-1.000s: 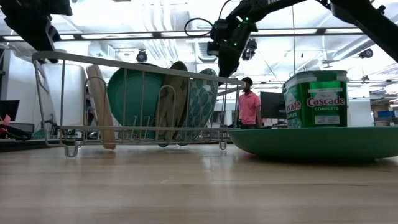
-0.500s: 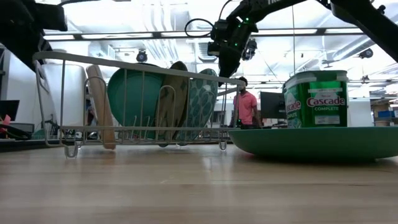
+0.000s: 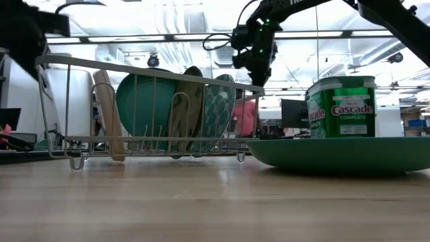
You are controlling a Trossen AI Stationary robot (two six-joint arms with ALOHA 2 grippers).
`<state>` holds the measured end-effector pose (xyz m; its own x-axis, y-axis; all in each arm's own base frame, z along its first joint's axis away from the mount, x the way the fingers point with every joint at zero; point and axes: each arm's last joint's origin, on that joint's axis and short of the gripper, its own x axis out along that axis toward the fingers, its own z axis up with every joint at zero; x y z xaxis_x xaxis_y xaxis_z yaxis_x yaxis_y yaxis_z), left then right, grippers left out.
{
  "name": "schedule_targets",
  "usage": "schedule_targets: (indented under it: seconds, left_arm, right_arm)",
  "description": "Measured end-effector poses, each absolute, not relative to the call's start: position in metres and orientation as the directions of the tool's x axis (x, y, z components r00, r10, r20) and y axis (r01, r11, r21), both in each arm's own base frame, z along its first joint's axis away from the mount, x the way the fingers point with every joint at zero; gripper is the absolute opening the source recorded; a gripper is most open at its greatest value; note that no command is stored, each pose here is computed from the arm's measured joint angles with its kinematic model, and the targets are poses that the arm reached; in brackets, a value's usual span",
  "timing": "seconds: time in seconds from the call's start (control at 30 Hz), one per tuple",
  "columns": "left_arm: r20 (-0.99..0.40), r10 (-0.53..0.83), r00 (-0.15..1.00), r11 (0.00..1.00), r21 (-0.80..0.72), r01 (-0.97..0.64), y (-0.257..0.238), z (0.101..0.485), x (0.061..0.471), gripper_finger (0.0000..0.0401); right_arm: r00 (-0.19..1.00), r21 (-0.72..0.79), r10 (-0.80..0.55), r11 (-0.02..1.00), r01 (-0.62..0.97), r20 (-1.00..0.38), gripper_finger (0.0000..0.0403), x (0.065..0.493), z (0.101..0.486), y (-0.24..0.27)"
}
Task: Sort dishes
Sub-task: Adjust the dish rack
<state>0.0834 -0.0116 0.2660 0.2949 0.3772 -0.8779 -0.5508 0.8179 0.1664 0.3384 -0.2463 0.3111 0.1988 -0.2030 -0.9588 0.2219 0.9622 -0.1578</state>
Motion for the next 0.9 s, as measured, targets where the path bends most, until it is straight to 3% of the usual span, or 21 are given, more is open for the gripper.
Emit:
schedule_targets:
  seconds: [0.2,0.33,0.47,0.63,0.9]
  left_arm:
    - [-0.813,0.164,0.559,0.882,-0.133,-0.451,-0.023,0.298,0.106,0.0]
    - [-0.73,0.062,0.68,0.947,-0.172,-0.271,-0.036,0.297,0.132,0.0]
    - [-0.801,-0.017,0.598,0.952,-0.195,-0.235,-0.049,0.274,0.145,0.0]
    - [-0.852,-0.021,0.523,0.952,-0.177,-0.249,-0.061,0.257,0.153,0.0]
    - [-0.921,0.055,0.386,0.931,-0.092,-0.353,-0.057,0.251,0.143,0.0]
  right_arm:
    - [0.236,-0.17,-0.225,0.958,0.231,-0.945,0.0,0.331,0.329,-0.239]
    - [0.269,-0.174,-0.225,0.964,0.202,-0.936,0.0,0.327,0.34,-0.233]
    - [0.334,-0.15,-0.205,0.971,0.185,-0.92,0.0,0.319,0.356,-0.225]
    - [0.324,-0.145,-0.199,0.973,0.182,-0.925,0.0,0.312,0.356,-0.221]
    - [0.297,-0.053,-0.1,0.985,0.162,-0.95,0.0,0.316,0.322,-0.216]
